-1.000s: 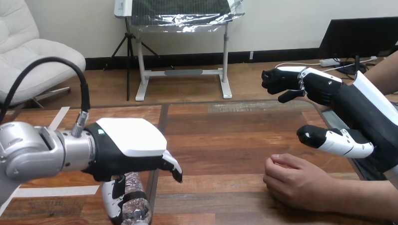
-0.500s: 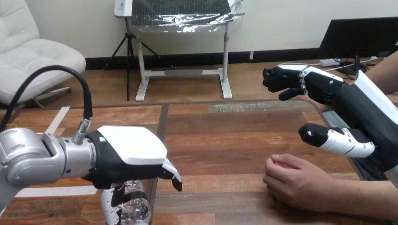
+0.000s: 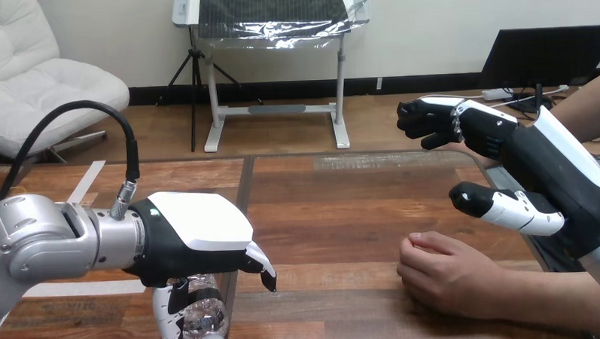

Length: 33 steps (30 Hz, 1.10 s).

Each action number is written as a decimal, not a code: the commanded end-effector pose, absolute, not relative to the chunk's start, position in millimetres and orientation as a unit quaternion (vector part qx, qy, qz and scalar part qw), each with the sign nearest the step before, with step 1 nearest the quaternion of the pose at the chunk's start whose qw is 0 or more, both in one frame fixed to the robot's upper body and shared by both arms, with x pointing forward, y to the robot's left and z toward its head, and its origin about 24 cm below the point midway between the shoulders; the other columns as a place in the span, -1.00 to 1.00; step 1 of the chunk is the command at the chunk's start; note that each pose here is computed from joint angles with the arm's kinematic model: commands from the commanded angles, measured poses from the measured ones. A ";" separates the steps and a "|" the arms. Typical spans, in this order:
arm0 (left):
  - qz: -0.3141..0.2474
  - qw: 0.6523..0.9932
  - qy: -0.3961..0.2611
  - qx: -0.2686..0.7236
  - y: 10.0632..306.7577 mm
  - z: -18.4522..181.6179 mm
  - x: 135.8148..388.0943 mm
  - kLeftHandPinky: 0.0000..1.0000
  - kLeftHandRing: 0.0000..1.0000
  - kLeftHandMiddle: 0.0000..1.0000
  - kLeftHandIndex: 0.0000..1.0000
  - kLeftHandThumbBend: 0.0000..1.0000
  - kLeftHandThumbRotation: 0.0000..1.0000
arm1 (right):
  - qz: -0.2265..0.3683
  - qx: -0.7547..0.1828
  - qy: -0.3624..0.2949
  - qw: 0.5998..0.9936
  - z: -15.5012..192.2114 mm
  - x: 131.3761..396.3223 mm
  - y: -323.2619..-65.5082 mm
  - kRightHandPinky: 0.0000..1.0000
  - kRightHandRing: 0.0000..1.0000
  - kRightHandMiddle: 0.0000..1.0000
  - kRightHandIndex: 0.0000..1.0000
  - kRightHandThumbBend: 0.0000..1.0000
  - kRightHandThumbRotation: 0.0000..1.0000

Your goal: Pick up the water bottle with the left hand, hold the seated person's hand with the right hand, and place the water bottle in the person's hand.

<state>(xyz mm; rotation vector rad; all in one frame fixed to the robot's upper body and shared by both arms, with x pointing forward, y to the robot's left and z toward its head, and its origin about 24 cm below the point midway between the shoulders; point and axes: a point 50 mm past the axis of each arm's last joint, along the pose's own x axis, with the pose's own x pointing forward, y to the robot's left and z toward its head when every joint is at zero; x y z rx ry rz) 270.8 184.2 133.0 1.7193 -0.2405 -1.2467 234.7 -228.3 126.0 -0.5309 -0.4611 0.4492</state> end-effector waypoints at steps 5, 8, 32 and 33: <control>-0.508 0.473 -0.098 0.713 185.8 137.0 273.1 0.62 0.71 0.75 0.68 1.00 -0.78 | 0.209 -0.260 -0.255 0.908 143.1 241.5 -230.9 0.51 0.59 0.60 0.62 0.75 0.65; -0.508 0.473 -0.098 0.713 185.8 136.7 273.5 0.63 0.71 0.75 0.68 1.00 -0.78 | 0.207 -0.261 -0.255 0.908 143.2 241.3 -230.8 0.52 0.59 0.60 0.62 0.75 0.65; -0.493 0.461 -0.107 0.730 186.8 128.2 279.9 0.55 0.65 0.68 0.63 1.00 -0.90 | 0.207 -0.260 -0.261 0.906 144.6 239.5 -230.9 0.48 0.57 0.59 0.62 0.72 0.66; -0.492 0.461 -0.107 0.730 186.9 127.9 280.1 0.55 0.65 0.68 0.63 1.00 -0.91 | 0.207 -0.260 -0.261 0.907 144.6 239.4 -230.9 0.48 0.57 0.59 0.62 0.72 0.66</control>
